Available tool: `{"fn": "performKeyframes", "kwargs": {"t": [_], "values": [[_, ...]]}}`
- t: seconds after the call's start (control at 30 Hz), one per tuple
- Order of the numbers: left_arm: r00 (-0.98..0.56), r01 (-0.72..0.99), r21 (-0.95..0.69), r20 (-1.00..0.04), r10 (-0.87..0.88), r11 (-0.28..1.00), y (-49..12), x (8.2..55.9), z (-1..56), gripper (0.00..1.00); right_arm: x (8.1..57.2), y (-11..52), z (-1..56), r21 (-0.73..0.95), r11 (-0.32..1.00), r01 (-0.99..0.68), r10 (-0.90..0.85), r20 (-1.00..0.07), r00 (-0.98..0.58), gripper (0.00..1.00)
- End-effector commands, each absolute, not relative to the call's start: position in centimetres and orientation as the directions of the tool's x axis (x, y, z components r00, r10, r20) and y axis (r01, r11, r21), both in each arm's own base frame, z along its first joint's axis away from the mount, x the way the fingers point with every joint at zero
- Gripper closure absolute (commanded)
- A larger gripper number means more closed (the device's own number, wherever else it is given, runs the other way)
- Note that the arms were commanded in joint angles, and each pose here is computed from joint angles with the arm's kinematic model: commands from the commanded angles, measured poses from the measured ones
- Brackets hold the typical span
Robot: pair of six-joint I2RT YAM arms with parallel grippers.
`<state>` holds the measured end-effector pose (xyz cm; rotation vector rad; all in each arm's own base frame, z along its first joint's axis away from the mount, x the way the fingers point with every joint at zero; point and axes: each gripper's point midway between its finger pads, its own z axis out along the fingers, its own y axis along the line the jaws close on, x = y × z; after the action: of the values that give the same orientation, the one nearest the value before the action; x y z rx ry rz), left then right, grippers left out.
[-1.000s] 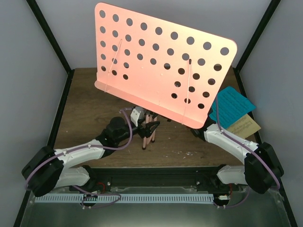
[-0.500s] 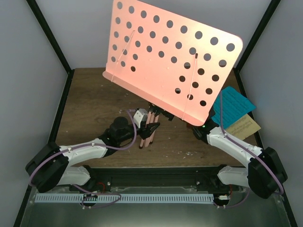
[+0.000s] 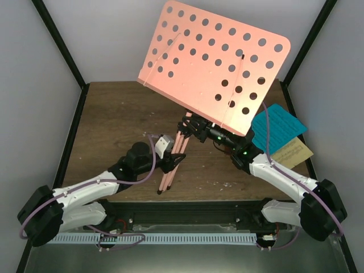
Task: Pack up the instrument practice props
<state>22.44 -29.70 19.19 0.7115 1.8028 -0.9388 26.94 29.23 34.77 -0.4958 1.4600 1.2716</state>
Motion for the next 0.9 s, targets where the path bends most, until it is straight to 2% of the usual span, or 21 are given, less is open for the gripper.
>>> {"fn": "performKeyframes", "kwargs": {"t": [0.0,0.13,0.33,0.6,0.73,0.83,0.87], "values": [[-0.331,0.800,-0.325,-0.940,-0.082,0.505,-28.8,22.0,24.7,0.91,27.9,26.9,40.1,0.385,0.396,-0.834,0.467,-0.866,-0.178,0.99],[-0.366,0.791,-0.355,-0.927,-0.080,0.497,-28.2,21.2,24.5,1.00,29.7,26.8,37.1,0.448,0.428,-0.785,0.460,-0.856,-0.237,0.99],[-0.445,0.757,-0.414,-0.893,-0.065,0.505,-28.3,21.1,23.2,1.00,32.0,26.6,31.6,0.541,0.445,-0.714,0.451,-0.824,-0.343,0.99],[-0.535,0.657,-0.460,-0.843,-0.061,0.597,-28.1,22.8,21.0,1.00,34.6,26.6,24.5,0.605,0.518,-0.605,0.395,-0.796,-0.458,0.95],[-0.569,0.611,-0.472,-0.820,-0.061,0.636,-28.2,23.8,20.0,1.00,34.7,26.3,22.2,0.619,0.520,-0.588,0.386,-0.785,-0.485,0.88],[-0.604,0.546,-0.493,-0.792,-0.089,0.677,-27.8,24.7,18.9,1.00,34.2,26.3,21.7,0.618,0.499,-0.607,0.371,-0.786,-0.495,0.80],[-0.611,0.533,-0.498,-0.786,-0.096,0.684,-27.8,24.9,18.6,1.00,34.0,26.4,21.7,0.612,0.492,-0.619,0.361,-0.790,-0.495,0.74]]}}
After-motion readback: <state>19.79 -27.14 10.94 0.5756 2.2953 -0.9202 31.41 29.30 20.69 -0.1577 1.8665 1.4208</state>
